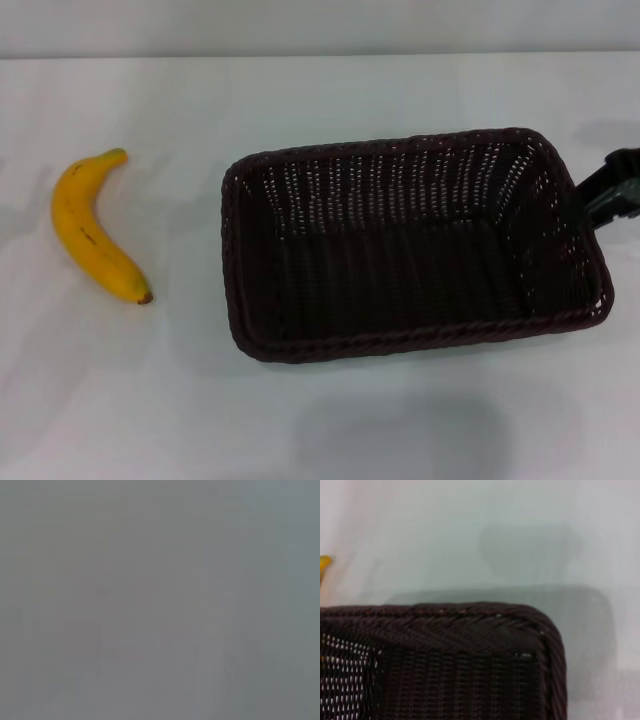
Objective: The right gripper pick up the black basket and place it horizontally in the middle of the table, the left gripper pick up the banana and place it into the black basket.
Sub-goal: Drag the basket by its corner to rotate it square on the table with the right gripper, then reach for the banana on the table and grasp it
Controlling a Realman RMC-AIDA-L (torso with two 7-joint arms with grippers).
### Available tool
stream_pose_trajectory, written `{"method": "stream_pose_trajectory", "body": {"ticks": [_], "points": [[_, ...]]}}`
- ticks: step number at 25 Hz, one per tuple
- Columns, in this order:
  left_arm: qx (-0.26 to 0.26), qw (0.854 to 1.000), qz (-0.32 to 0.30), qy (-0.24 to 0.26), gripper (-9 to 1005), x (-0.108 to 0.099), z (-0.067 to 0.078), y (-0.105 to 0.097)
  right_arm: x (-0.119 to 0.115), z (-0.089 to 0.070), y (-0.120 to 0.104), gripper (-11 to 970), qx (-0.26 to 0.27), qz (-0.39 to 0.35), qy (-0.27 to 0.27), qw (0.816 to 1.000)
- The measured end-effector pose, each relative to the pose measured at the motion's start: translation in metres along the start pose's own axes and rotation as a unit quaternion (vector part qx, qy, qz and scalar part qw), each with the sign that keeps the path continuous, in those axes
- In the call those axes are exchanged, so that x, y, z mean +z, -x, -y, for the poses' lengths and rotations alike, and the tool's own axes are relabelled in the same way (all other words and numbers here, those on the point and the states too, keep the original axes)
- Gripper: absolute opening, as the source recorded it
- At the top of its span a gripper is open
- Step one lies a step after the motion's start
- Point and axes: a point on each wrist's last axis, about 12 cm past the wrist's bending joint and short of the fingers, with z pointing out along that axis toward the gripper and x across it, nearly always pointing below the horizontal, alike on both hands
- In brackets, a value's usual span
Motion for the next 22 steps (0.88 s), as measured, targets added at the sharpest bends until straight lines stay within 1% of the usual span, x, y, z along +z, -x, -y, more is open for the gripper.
{"method": "stream_pose_trajectory", "body": {"ticks": [4, 5, 6, 10, 12, 13, 15, 17, 18, 20, 22], "points": [[0.000, 1.000, -0.004, 0.004, 653, -0.003, -0.001, -0.001, -0.020, 0.006, 0.001, 340, -0.002, 0.020, -0.006, 1.000], [0.000, 1.000, -0.004, 0.005, 654, -0.004, -0.001, -0.001, -0.028, 0.012, 0.001, 340, 0.001, 0.028, -0.009, 1.000], [-0.001, 1.000, -0.005, 0.006, 654, -0.004, -0.001, -0.001, -0.028, 0.012, 0.001, 340, 0.001, 0.028, -0.009, 1.000], [-0.007, 1.000, -0.008, 0.007, 656, -0.006, -0.002, -0.001, -0.043, 0.023, -0.004, 340, 0.003, 0.044, -0.026, 0.999], [-0.013, 1.000, -0.011, 0.006, 657, -0.007, -0.002, -0.001, -0.057, 0.030, -0.009, 341, 0.002, 0.070, -0.037, 0.997], [-0.033, 0.999, -0.025, 0.004, 657, -0.009, -0.006, 0.001, -0.068, 0.033, -0.012, 341, -0.003, 0.096, -0.041, 0.995], [-0.051, 0.998, -0.039, 0.000, 658, -0.010, -0.010, 0.003, -0.085, 0.041, -0.019, 341, -0.013, 0.145, -0.045, 0.988], [-0.085, 0.994, -0.071, -0.007, 659, -0.010, -0.017, 0.007, -0.099, 0.050, -0.029, 341, -0.031, 0.216, -0.050, 0.975], [-0.099, 0.991, -0.091, -0.013, 659, -0.010, -0.020, 0.010, -0.101, 0.054, -0.034, 341, -0.042, 0.239, -0.052, 0.969], [-0.133, 0.982, -0.134, -0.021, 660, -0.006, -0.028, 0.018, -0.105, 0.065, -0.047, 342, -0.081, 0.313, -0.061, 0.944], [-0.162, 0.970, -0.178, -0.021, 661, 0.000, -0.037, 0.027, -0.100, 0.076, -0.061, 342, -0.132, 0.374, -0.068, 0.916]]}}
